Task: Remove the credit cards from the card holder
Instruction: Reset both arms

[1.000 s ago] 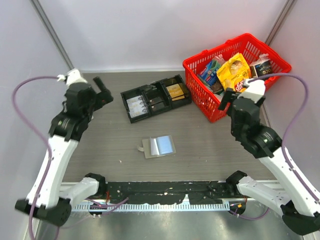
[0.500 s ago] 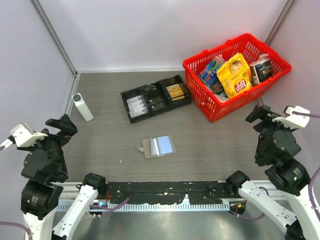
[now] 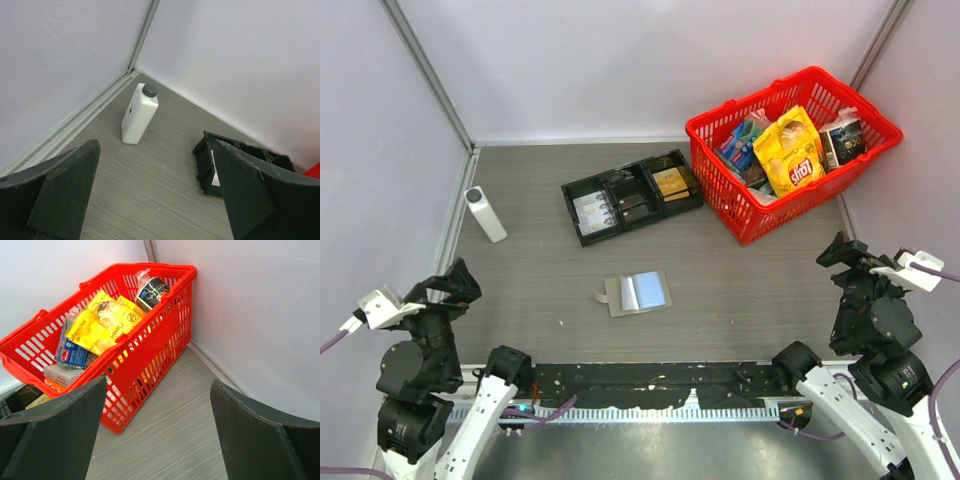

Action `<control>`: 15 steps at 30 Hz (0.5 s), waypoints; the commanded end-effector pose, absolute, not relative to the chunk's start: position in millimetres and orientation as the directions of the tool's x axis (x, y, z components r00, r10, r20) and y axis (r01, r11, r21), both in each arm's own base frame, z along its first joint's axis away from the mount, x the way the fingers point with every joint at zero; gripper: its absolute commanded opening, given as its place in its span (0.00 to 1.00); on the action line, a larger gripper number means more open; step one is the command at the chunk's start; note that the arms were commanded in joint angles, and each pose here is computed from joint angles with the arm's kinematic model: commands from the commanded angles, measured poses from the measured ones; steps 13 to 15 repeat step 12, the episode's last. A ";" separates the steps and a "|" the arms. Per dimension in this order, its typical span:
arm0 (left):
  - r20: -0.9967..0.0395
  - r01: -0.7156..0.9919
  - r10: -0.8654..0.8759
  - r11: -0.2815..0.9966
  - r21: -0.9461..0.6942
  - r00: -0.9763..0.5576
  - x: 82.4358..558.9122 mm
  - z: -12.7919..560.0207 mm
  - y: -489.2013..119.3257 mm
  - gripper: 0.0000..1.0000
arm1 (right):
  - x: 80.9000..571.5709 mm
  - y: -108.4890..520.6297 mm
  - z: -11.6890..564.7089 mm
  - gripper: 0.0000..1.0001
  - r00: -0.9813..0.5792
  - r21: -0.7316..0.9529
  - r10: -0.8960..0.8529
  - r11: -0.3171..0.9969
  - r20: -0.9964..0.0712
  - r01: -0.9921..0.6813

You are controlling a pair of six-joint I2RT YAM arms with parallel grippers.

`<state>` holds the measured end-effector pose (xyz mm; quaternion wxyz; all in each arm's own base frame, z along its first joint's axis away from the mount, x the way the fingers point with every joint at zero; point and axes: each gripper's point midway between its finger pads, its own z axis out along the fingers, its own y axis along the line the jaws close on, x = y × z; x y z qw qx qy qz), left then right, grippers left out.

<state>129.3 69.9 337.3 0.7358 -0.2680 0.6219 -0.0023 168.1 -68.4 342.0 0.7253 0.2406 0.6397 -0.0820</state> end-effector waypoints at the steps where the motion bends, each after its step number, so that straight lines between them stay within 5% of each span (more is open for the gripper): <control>1: -0.916 -0.328 -0.324 0.860 -0.389 0.238 127.5 337.9 71.6 1.00 | 168.6 -72.6 344.9 0.89 0.199 0.276 0.206 0.845 -0.958 0.458; 15: -0.919 -0.320 -0.313 0.869 -0.378 0.238 126.3 338.7 71.0 0.99 | 169.4 -74.7 340.2 0.89 0.185 0.260 0.192 0.835 -0.964 0.485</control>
